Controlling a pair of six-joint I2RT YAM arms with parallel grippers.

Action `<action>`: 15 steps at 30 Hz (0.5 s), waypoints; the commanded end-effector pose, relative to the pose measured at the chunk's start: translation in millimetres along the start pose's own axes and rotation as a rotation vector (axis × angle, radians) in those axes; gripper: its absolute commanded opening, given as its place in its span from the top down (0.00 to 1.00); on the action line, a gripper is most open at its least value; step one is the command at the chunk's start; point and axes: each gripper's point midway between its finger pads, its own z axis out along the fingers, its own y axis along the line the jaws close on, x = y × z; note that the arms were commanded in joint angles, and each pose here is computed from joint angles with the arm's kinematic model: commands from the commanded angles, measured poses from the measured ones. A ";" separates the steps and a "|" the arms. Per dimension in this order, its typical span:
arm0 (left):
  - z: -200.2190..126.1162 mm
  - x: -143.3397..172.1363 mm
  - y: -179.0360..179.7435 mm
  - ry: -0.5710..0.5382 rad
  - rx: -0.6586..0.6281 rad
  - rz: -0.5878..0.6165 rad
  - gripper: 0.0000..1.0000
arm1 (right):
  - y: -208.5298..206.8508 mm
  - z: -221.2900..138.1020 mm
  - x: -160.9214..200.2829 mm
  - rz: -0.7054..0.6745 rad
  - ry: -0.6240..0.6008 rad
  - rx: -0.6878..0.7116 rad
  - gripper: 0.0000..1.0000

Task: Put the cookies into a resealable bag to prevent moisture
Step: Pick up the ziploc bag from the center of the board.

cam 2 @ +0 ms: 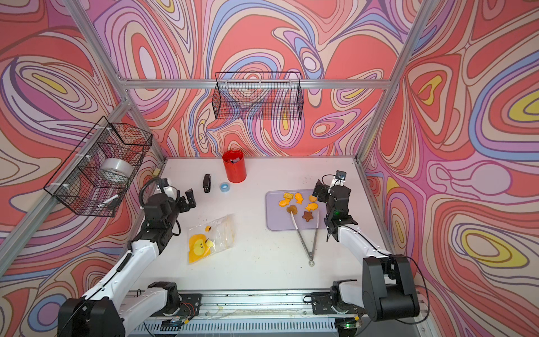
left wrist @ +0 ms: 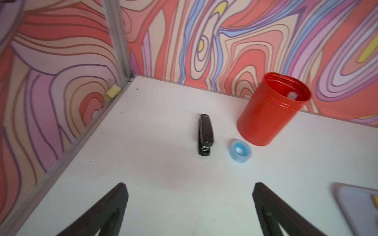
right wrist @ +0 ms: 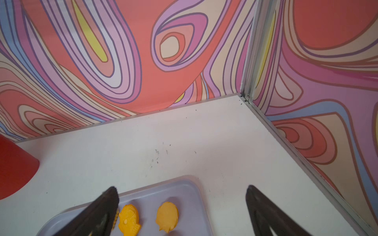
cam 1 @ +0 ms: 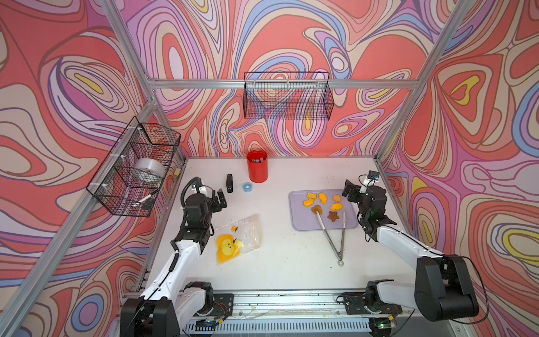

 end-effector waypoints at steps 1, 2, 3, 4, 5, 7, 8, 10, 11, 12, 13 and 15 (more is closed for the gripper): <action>-19.6 73.2 -36.1 0.403 0.035 0.031 0.00 | -7.5 -13.6 20.6 0.050 0.133 0.060 0.02; -26.6 80.4 -52.5 0.461 0.039 0.087 0.00 | -7.8 -17.0 22.8 0.053 0.158 0.071 0.02; -32.5 86.4 -62.1 0.506 0.021 0.132 0.00 | -7.9 -20.2 25.9 0.055 0.180 0.077 0.02; -40.1 91.1 -75.2 0.554 0.020 0.168 0.00 | -7.2 -23.9 28.2 0.058 0.199 0.081 0.02; -48.0 97.0 -87.4 0.600 0.019 0.197 0.00 | -6.3 -27.3 31.2 0.060 0.217 0.081 0.02; -61.4 109.4 -103.8 0.692 0.002 0.207 0.00 | -2.9 -32.9 35.2 0.060 0.238 0.071 0.02; -67.7 115.7 -112.4 0.737 -0.007 0.191 0.00 | -1.0 -35.3 38.3 0.060 0.249 0.066 0.02; -78.4 130.3 -124.0 0.827 -0.027 0.171 0.01 | 2.9 -38.3 41.1 0.061 0.263 0.050 0.02; -83.6 136.7 -125.9 0.865 -0.058 0.170 0.03 | 4.9 -39.1 41.6 0.061 0.270 0.043 0.02; -87.8 143.5 -127.1 0.902 -0.082 0.169 0.04 | 6.1 -39.9 42.4 0.059 0.278 0.040 0.01; -92.9 151.5 -129.7 0.946 -0.100 0.159 0.06 | 8.4 -40.7 42.8 0.055 0.284 0.033 0.02; -103.9 167.8 -135.8 1.029 -0.121 0.147 0.08 | 11.8 -41.8 44.1 0.046 0.298 0.024 0.02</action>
